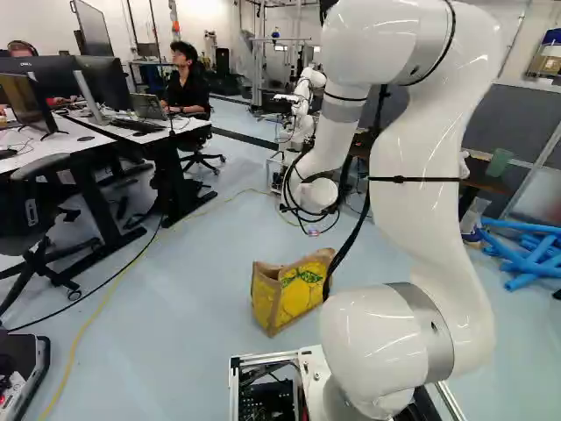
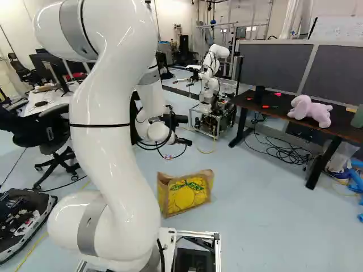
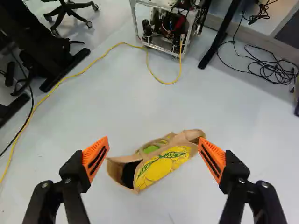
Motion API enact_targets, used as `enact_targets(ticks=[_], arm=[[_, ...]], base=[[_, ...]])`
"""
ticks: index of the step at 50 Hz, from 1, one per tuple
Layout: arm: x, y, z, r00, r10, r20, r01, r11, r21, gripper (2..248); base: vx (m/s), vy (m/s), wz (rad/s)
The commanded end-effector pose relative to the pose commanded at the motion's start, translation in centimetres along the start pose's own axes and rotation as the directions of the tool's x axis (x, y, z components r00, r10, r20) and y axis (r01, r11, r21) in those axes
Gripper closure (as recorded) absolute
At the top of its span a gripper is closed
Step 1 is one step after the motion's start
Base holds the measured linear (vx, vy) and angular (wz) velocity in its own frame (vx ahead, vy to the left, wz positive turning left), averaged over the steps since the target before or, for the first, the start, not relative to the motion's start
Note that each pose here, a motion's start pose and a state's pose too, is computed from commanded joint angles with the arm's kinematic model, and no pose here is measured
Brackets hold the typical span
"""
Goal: Pick up the bag on the ground and place it on the table
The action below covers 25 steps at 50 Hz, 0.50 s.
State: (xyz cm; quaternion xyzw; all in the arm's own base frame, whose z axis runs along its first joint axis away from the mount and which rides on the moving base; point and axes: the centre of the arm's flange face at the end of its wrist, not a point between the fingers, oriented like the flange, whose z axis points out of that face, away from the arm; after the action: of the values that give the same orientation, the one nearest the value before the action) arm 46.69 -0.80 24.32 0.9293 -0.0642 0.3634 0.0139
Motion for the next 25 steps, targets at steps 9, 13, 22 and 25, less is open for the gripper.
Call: enact_targets(ticks=[9, 13, 22, 25], arm=[[0.3, -0.3, 2.3, 1.000, -0.002, 0.022, 0.002, 1.000, 0.001, 3], [0.4, -0.5, 3.2, 0.999, -0.003, 0.033, 0.003, 1.000, 0.002, 3], [0.5, -0.7, 5.5, 0.997, -0.003, 0.075, 0.003, 1.000, 0.002, 3], [0.5, -0.8, 6.2, 0.996, -0.003, 0.091, 0.003, 1.000, 0.002, 3]], base=[[0.000, 0.000, 0.000], [0.000, 0.000, 0.000], [0.000, 0.000, 0.000], [0.000, 0.000, 0.000]])
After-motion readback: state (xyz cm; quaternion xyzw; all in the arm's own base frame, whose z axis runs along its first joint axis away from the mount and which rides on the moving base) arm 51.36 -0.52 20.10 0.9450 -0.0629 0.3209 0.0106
